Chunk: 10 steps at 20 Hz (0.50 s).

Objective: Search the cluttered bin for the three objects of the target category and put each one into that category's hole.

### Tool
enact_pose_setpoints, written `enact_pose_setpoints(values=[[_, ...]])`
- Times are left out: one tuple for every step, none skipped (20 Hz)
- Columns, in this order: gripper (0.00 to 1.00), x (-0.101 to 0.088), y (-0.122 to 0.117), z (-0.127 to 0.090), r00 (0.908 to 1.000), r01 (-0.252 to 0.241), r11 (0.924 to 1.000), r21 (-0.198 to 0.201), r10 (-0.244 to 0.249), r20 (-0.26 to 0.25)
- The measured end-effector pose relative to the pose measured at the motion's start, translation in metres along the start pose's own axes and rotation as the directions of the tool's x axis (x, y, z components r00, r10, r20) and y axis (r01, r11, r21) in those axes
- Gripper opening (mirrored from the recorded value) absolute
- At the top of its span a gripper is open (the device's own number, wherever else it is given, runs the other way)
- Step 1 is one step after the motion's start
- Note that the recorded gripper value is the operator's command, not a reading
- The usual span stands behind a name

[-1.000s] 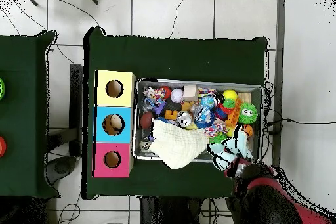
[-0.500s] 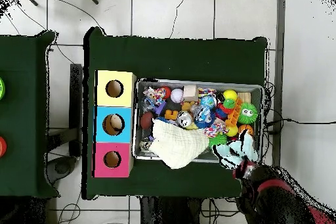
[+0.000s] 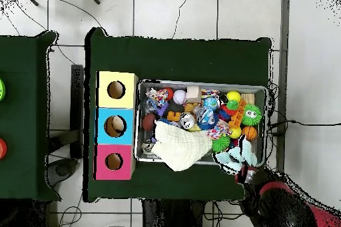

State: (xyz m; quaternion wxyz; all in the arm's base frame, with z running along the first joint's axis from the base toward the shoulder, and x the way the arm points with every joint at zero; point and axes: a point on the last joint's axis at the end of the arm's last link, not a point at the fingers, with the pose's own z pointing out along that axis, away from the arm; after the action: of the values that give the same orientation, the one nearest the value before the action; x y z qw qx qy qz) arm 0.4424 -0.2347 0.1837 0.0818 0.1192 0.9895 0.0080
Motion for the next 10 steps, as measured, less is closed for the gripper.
enact_pose_setpoints(values=[[0.00, 0.003, -0.001, 0.003, 1.0000, 0.007, 1.0000, -0.003, -0.007, -0.006], [0.00, 0.007, -0.002, 0.007, 0.9998, 0.015, 0.9999, -0.005, -0.015, -0.012], [0.00, 0.009, -0.003, 0.009, 0.9997, 0.019, 0.9998, -0.007, -0.019, -0.016], [0.00, 0.011, -0.004, 0.011, 0.9996, 0.023, 0.9997, -0.008, -0.023, -0.018], [0.00, 0.012, -0.005, 0.012, 0.9995, 0.025, 0.9997, -0.008, -0.025, -0.020], [0.00, 0.015, -0.007, 0.015, 0.9993, 0.029, 0.9995, -0.011, -0.029, -0.025], [0.00, 0.017, -0.008, 0.016, 0.9991, 0.031, 0.9994, -0.014, -0.031, -0.028], [0.00, 0.018, -0.008, 0.018, 0.9990, 0.033, 0.9993, -0.016, -0.033, -0.031], [0.00, 0.020, -0.009, 0.020, 0.9988, 0.035, 0.9992, -0.018, -0.035, -0.033], [0.00, 0.020, -0.009, 0.021, 0.9987, 0.035, 0.9992, -0.021, -0.036, -0.035]])
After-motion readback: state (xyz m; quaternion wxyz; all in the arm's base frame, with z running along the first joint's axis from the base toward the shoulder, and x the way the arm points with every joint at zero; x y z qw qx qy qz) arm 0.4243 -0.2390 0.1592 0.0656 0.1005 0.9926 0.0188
